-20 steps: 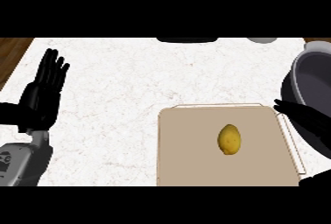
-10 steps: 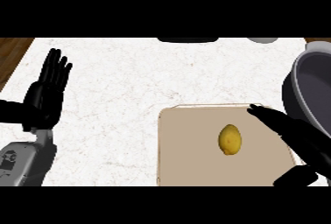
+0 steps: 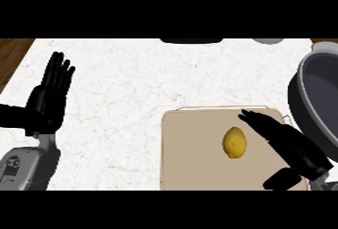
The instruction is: Pick the lemon from the tray and place it in the pot
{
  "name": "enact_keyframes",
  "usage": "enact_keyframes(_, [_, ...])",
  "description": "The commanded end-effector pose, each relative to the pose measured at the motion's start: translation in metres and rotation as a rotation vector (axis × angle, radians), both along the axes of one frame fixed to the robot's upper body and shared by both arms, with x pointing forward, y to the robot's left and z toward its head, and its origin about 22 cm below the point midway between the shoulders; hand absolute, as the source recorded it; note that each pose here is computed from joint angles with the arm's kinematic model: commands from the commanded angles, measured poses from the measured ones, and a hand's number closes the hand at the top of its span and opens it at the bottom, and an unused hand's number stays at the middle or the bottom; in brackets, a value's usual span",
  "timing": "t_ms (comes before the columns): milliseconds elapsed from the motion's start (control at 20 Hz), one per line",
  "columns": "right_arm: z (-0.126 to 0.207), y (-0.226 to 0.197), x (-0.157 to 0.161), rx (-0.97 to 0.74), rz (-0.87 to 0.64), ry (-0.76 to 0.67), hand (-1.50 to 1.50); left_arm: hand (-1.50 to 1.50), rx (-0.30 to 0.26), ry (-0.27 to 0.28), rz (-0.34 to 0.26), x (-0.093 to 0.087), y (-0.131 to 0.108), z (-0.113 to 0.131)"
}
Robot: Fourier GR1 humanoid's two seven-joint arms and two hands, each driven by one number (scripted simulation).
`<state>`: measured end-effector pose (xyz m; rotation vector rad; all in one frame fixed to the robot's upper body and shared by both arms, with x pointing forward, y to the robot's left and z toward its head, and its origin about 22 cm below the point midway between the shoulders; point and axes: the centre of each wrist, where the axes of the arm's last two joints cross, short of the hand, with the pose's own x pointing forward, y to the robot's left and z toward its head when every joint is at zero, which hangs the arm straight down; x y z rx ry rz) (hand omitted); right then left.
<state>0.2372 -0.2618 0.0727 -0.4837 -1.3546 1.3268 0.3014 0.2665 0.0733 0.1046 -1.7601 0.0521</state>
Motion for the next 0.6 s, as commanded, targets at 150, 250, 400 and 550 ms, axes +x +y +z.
enact_keyframes(150, [-0.006,0.022,0.005,-0.038,-0.033,-0.015,-1.5,0.0,0.017,-0.007,-0.005,0.004,-0.005,0.001])
enact_keyframes(250, [-0.013,0.015,0.014,-0.078,-0.055,-0.017,-1.5,0.0,0.009,0.014,0.009,-0.006,0.01,-0.013])
enact_keyframes(400, [-0.018,0.028,0.0,-0.08,-0.081,-0.004,-1.5,0.0,-0.006,-0.004,0.001,-0.001,0.002,0.005])
enact_keyframes(550, [-0.031,0.053,0.023,-0.078,-0.08,-0.003,-1.5,0.0,0.011,-0.003,0.008,0.003,0.0,0.011])
